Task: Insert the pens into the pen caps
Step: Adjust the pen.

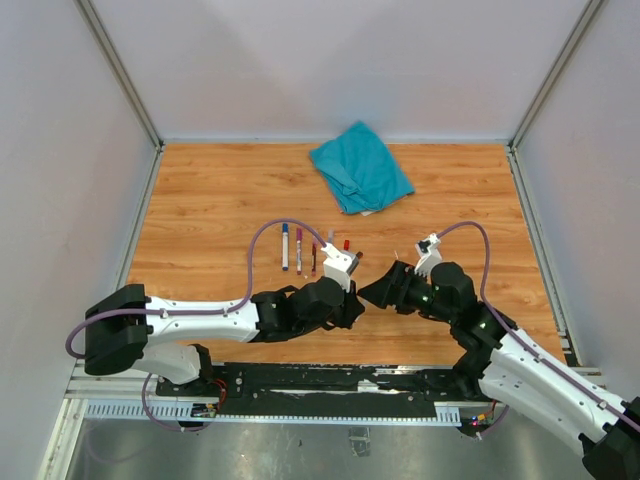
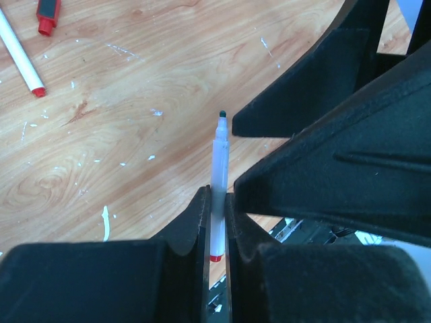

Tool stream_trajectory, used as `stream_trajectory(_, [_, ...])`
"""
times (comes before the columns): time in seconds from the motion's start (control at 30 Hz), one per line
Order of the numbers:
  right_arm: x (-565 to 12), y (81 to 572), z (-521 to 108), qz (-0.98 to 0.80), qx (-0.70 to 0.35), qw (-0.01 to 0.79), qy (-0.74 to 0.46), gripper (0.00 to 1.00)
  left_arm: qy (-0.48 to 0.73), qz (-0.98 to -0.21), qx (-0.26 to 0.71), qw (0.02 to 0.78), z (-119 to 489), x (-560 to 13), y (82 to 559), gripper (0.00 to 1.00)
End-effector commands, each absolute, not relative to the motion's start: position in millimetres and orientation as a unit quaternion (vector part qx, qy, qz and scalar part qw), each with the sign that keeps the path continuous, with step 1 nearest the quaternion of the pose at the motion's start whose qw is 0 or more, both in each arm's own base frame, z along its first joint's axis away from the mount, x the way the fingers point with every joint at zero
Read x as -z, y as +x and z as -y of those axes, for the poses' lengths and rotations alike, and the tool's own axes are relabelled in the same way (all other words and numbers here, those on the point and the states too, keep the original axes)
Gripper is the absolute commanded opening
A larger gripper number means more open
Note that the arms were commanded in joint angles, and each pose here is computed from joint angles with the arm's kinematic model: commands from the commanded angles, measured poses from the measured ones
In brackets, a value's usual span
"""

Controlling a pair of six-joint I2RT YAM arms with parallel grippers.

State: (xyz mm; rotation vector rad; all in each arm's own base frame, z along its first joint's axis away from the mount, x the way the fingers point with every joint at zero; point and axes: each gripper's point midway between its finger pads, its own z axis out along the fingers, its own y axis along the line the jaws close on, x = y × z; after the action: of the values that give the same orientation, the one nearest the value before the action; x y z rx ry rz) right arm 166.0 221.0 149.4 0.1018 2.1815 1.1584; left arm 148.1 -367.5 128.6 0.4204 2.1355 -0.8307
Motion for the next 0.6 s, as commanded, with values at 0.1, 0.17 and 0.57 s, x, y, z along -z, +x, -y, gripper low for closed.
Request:
stream_trajectory(0.1, [-142.4,164.8,-231.9,-0.830,-0.454,0.317,0.069,0.63,0.147,-0.830,0.345,0.413,369.5,-143.5,151.0,0.01])
stream_trajectory(0.17, [-137.5,162.2,-231.1,-0.834,-0.449,0.312,0.073,0.60,0.143,-0.829,0.347,0.415,368.8,-145.2,151.5,0.00])
stream_trajectory(0.57, [-130.6,155.9,-239.7,-0.828,-0.475,0.287,0.084,0.39,0.142,-0.826,0.349,0.419,368.9,-147.8,152.5,0.01])
